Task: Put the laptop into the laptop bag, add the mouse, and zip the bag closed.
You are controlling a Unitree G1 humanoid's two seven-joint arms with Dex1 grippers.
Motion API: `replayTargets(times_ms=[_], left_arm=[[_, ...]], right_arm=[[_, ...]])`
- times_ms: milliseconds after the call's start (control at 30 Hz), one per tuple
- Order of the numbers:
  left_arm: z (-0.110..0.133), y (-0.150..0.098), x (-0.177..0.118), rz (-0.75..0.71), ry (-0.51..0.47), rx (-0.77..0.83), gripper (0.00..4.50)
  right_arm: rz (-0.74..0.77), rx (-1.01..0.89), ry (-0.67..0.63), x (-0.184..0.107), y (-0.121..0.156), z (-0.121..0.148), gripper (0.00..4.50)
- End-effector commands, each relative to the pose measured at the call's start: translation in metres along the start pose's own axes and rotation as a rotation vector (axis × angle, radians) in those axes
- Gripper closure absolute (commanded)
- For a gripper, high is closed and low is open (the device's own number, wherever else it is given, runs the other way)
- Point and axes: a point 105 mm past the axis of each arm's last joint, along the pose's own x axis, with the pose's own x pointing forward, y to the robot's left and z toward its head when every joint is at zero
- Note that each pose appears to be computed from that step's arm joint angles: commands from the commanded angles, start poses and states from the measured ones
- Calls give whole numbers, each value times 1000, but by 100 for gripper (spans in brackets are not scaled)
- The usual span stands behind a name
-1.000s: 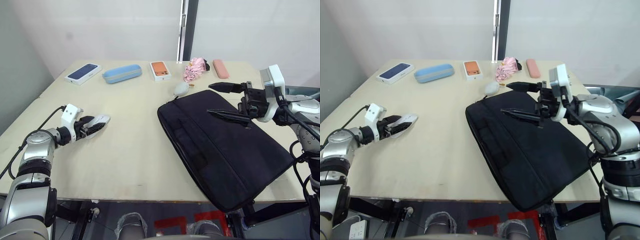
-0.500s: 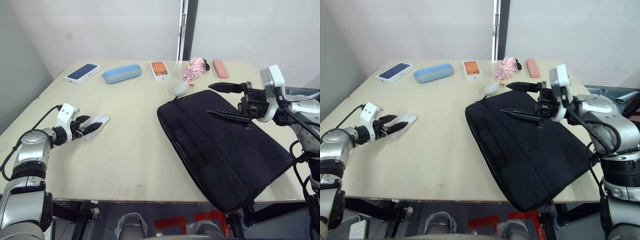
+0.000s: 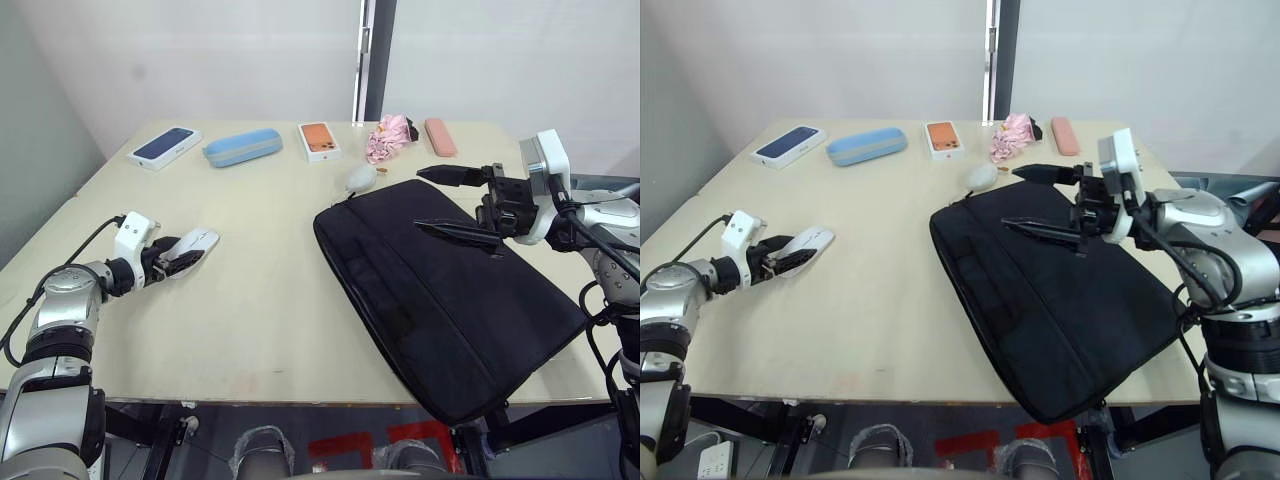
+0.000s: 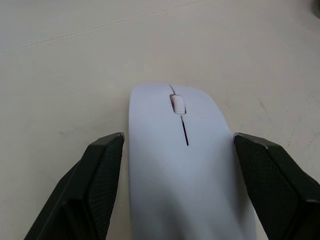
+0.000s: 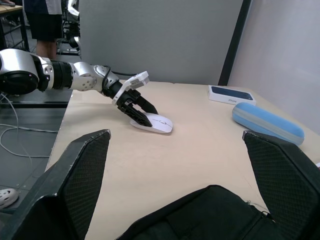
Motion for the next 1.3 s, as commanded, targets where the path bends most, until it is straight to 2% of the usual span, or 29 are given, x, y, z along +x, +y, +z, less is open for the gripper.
replayTargets(times_ms=[33,400,633,967,1067,1300], left_arm=[[-5,0,1,3,22,0,83],[-9,3,0,24,33,5,83],[-10,16,-8,105,53,32,83],[-11,5,-4,39,30,4,83],[-10,4,-4,35,34,5,3],[-12,7,-4,56,44,14,1]], right_arm=[[-5,-40,-11,-3,1,9,7],[-7,-40,-8,-3,1,9,7],[-7,-40,-7,-3,1,9,7],[-7,-44,-9,-2,0,8,7],[-7,-45,-8,-2,0,9,0],[-9,-47,-6,-2,-1,8,0]])
